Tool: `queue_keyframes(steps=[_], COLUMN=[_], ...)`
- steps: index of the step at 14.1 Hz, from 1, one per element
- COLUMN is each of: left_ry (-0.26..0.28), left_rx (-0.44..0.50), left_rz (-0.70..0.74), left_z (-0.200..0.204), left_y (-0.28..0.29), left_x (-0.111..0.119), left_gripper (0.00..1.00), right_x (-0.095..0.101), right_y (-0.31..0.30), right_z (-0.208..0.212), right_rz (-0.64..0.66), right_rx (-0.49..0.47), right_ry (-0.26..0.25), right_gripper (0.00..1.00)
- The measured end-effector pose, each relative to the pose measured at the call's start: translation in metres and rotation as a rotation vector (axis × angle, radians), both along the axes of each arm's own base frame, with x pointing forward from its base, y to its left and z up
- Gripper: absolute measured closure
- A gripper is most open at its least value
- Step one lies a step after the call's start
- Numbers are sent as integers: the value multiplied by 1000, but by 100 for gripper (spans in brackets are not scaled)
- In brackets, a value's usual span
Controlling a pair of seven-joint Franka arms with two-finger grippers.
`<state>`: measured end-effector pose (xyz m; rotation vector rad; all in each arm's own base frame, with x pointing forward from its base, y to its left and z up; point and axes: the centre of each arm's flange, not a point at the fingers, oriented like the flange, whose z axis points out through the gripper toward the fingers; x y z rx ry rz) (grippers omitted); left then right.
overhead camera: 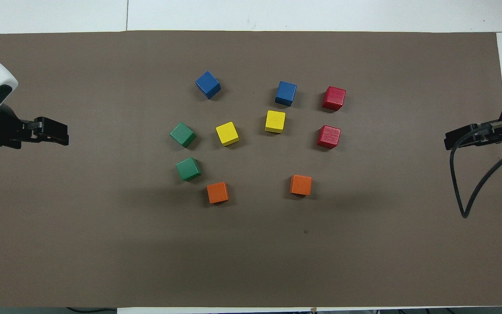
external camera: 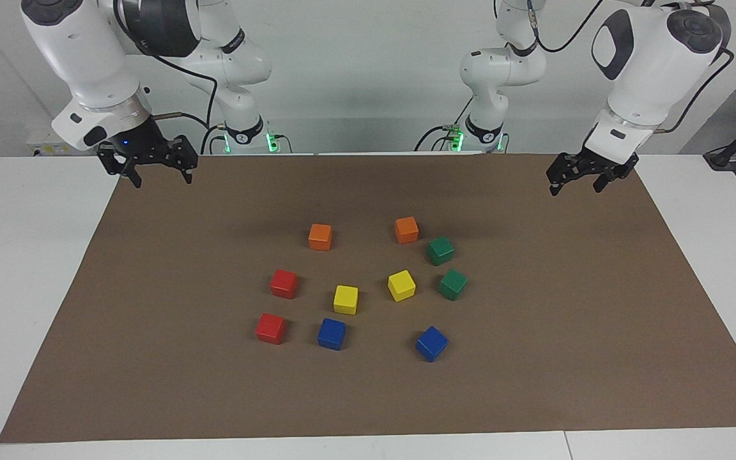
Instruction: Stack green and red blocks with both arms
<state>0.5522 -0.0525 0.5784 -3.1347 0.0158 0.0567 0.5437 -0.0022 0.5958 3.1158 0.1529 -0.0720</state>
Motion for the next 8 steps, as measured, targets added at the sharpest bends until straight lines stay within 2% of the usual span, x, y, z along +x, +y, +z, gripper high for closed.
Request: queue_keyframes(steps=[5, 8], left_ry=[0, -27], left_rx=[0, -3], left_rz=[0, -5], left_z=[0, 0], left_y=[0, -3], left_x=[0, 3], left_gripper=[0, 0], right_x=[0, 0], right_y=[0, 0], right_z=[0, 0], right_rz=[0, 0], right_rx=[0, 0], right_ry=[1, 1], right_gripper=[0, 0])
